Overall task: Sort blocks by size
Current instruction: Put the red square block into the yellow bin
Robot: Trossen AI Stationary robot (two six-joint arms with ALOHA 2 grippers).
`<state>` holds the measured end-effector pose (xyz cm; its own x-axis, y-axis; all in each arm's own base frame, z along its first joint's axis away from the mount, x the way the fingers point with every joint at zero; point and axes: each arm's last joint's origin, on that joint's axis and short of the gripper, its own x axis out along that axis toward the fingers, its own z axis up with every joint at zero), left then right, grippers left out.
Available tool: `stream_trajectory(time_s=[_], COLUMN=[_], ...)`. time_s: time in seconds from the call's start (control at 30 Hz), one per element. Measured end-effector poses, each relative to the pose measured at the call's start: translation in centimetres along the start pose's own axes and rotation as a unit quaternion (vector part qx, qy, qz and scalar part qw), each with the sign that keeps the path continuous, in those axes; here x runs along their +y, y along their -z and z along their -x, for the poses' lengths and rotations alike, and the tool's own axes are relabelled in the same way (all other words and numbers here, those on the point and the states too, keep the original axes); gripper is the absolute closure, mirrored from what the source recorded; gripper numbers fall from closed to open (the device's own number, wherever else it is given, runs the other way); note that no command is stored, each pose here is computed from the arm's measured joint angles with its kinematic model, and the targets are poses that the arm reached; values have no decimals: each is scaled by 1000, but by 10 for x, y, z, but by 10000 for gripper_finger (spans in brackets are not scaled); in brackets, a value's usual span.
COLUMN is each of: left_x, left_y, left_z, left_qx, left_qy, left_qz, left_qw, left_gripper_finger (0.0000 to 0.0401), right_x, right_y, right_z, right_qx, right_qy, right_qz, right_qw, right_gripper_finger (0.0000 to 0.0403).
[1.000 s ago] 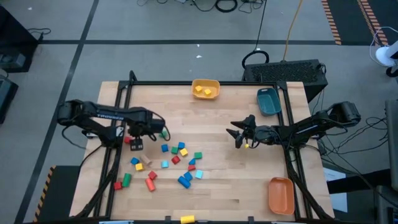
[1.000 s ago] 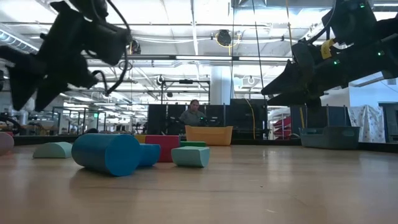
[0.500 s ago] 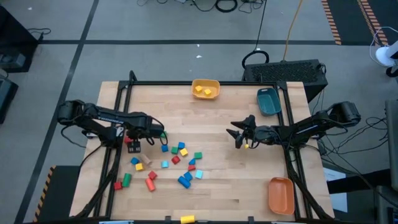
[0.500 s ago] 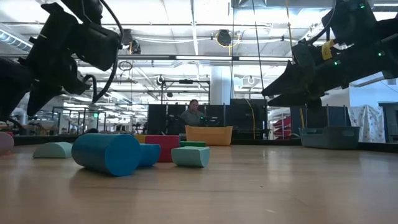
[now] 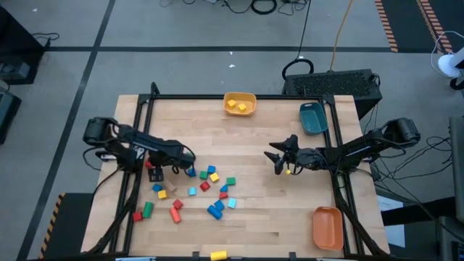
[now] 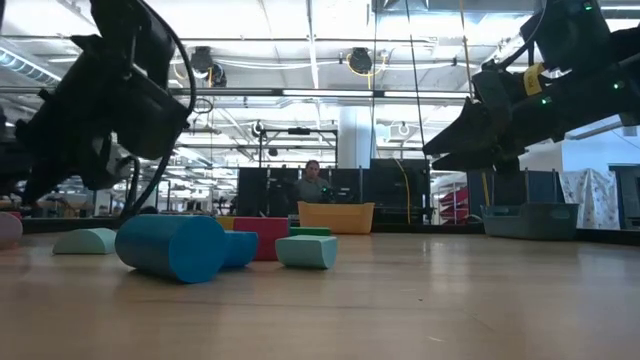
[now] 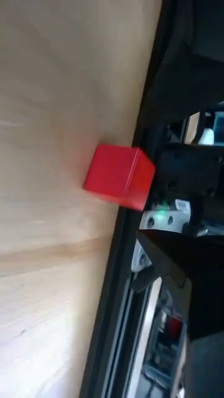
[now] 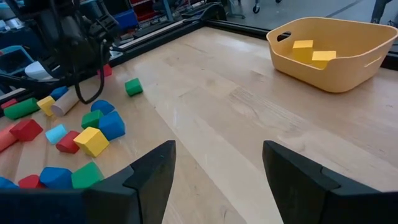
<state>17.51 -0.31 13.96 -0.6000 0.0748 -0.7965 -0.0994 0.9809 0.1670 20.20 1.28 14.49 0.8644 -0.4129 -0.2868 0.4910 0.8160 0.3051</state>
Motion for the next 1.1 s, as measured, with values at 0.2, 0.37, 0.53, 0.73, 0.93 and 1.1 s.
stream_trajectory(time_s=[0.2,0.37,0.53,0.73,0.93,1.1], left_x=[-1,-2,-3,-4,-5,-5], left_y=[-12,-16,-15,-16,-17,-15], left_z=[-8,-12,-20,-22,-27,-28], left_qx=[1,22,47,53,50,56], left_qy=[-24,-28,-22,-21,-11,-4], left_qz=[-4,-5,-5,-2,10,12], left_qw=[1000,999,999,998,999,998], left_gripper_finger=[120,120,120,120,145,182], right_x=[0,0,0,0,0,3], right_y=[0,0,0,0,1,2], right_z=[0,0,0,0,0,2], right_qx=[0,1,2,2,3,5], right_qy=[0,-1,-2,-2,-2,-8], right_qz=[0,0,0,1,2,5], right_qw=[1000,1000,1000,1000,1000,1000], right_gripper_finger=[174,174,174,174,174,174])
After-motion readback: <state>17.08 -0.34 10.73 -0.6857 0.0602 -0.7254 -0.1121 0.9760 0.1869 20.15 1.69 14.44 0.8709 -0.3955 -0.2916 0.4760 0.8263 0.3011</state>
